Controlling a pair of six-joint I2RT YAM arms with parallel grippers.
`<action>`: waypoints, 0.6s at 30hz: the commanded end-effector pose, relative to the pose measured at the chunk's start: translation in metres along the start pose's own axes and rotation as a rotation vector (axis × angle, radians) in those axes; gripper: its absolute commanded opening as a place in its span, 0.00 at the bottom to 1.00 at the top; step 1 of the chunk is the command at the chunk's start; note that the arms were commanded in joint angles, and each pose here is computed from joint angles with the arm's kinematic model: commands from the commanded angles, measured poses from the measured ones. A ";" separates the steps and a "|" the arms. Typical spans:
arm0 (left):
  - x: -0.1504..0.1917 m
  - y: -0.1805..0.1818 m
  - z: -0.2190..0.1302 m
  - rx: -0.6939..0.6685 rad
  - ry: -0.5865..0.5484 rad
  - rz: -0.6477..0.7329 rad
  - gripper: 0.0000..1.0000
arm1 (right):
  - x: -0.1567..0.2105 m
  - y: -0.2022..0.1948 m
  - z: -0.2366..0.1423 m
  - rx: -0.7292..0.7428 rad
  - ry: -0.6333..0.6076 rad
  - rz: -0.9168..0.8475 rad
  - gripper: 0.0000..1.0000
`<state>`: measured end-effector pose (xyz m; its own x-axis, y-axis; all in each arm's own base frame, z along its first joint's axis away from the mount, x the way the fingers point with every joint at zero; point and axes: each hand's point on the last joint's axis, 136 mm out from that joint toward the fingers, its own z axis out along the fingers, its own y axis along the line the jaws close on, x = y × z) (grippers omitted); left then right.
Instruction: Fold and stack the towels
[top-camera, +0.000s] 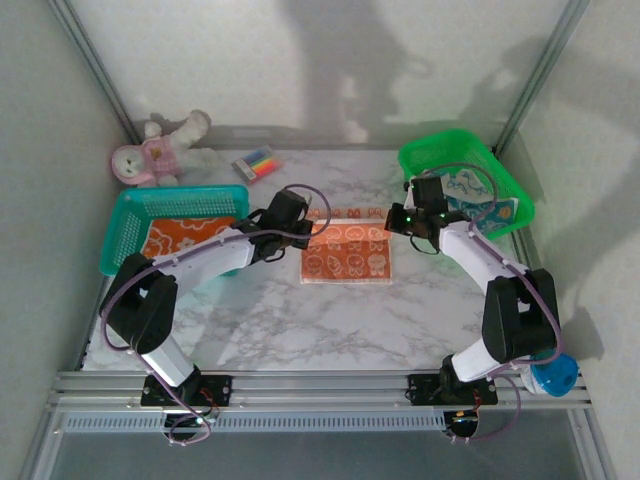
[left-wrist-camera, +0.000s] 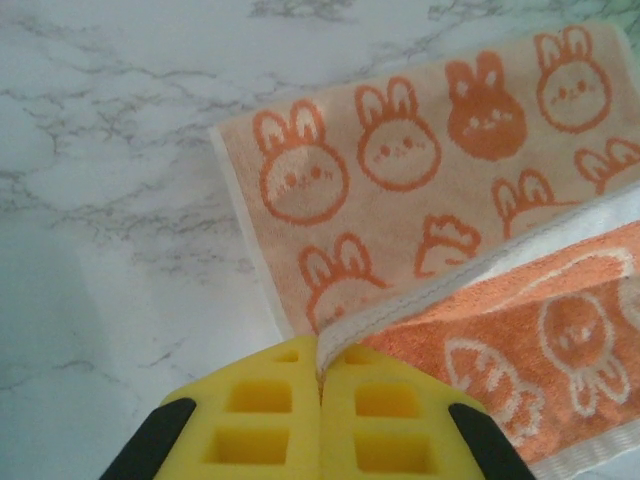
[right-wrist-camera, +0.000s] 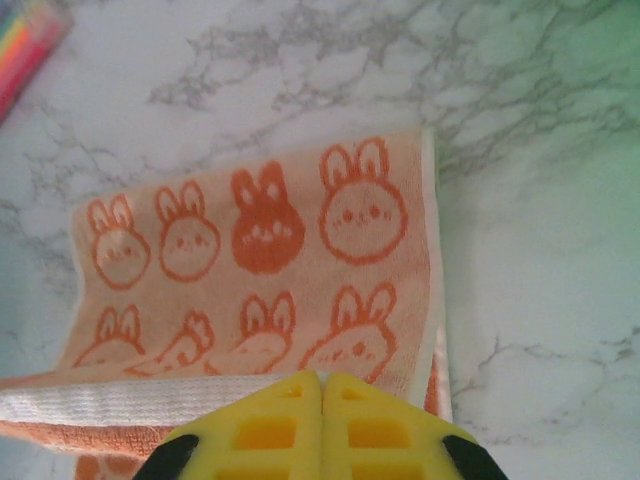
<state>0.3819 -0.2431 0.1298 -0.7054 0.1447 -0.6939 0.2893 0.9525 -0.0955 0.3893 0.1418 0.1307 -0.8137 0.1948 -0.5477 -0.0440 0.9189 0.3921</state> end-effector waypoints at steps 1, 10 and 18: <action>-0.001 -0.002 -0.007 -0.003 -0.035 -0.031 0.03 | 0.004 0.004 -0.002 -0.008 -0.021 -0.013 0.00; 0.020 -0.010 -0.008 0.015 -0.013 -0.040 0.05 | 0.041 -0.006 0.007 0.012 0.041 -0.001 0.00; 0.039 -0.018 -0.014 0.030 0.004 -0.035 0.07 | 0.063 -0.016 0.002 0.029 0.069 0.004 0.00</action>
<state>0.3459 -0.2515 0.1078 -0.7301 0.1376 -0.6694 0.2980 0.9456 -0.1307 0.3455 0.1407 0.0859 -0.8586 0.1659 -0.4850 -0.0302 0.9282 0.3709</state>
